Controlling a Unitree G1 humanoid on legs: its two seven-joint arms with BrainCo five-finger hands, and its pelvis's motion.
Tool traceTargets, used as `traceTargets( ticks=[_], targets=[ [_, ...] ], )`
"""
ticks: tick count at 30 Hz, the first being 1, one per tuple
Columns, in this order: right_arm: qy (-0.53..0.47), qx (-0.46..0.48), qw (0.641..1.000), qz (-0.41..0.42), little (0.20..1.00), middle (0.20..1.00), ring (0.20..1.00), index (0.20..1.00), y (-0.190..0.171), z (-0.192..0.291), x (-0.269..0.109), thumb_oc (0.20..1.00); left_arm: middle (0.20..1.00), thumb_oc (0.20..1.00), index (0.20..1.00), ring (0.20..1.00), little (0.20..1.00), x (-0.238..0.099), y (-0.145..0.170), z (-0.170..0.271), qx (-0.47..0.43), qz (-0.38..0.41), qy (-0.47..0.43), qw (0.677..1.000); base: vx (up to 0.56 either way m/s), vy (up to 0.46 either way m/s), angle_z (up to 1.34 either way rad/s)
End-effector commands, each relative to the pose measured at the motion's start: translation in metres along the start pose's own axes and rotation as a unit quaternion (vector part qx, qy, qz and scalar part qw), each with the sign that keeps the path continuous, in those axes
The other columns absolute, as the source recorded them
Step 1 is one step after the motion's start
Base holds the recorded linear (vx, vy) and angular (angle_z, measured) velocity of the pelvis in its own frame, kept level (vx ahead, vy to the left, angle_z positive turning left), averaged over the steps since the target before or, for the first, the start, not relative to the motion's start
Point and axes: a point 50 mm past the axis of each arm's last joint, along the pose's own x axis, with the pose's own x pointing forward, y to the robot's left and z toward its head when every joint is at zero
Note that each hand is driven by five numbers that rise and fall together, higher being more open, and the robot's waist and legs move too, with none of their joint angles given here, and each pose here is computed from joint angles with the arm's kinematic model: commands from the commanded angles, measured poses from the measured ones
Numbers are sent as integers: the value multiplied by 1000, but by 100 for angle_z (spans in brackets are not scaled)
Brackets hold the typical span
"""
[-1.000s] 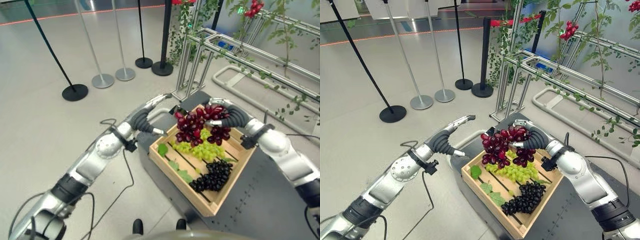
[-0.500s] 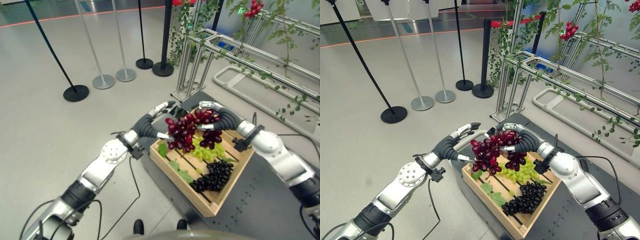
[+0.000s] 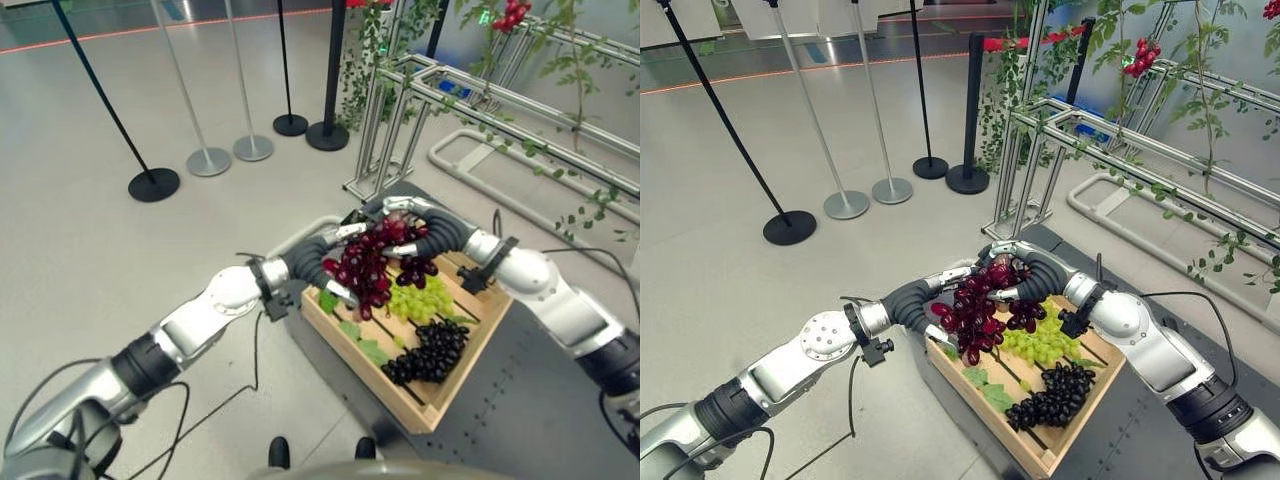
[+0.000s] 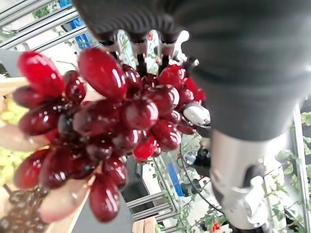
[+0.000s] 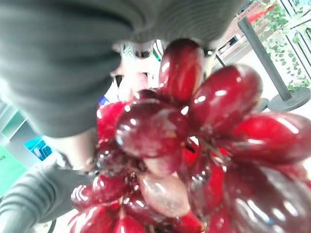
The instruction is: Pick up the fruits from the basket on one side to the basket on the other side
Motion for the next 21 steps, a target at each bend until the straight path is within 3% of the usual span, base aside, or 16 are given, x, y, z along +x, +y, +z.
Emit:
traceTargets(
  ticks=[1, 15, 21],
  targets=[
    [-137, -35, 990, -16, 200, 200, 200, 200, -20, 54, 15, 200, 1000, 1000, 1000, 1000, 1000, 24, -9, 37, -1, -63, -94, 994, 0, 0, 0],
    [-188, -54, 980, -28, 200, 200, 200, 200, -21, 77, 20, 200, 1000, 1000, 1000, 1000, 1000, 42, -21, 23, -46, -62, -73, 994, 0, 0, 0],
    [-190, -126, 972, -52, 200, 200, 200, 200, -28, 84, 16, 200, 1000, 1000, 1000, 1000, 1000, 43, -25, 0, -86, -30, -26, 995, 0, 0, 0]
  ],
)
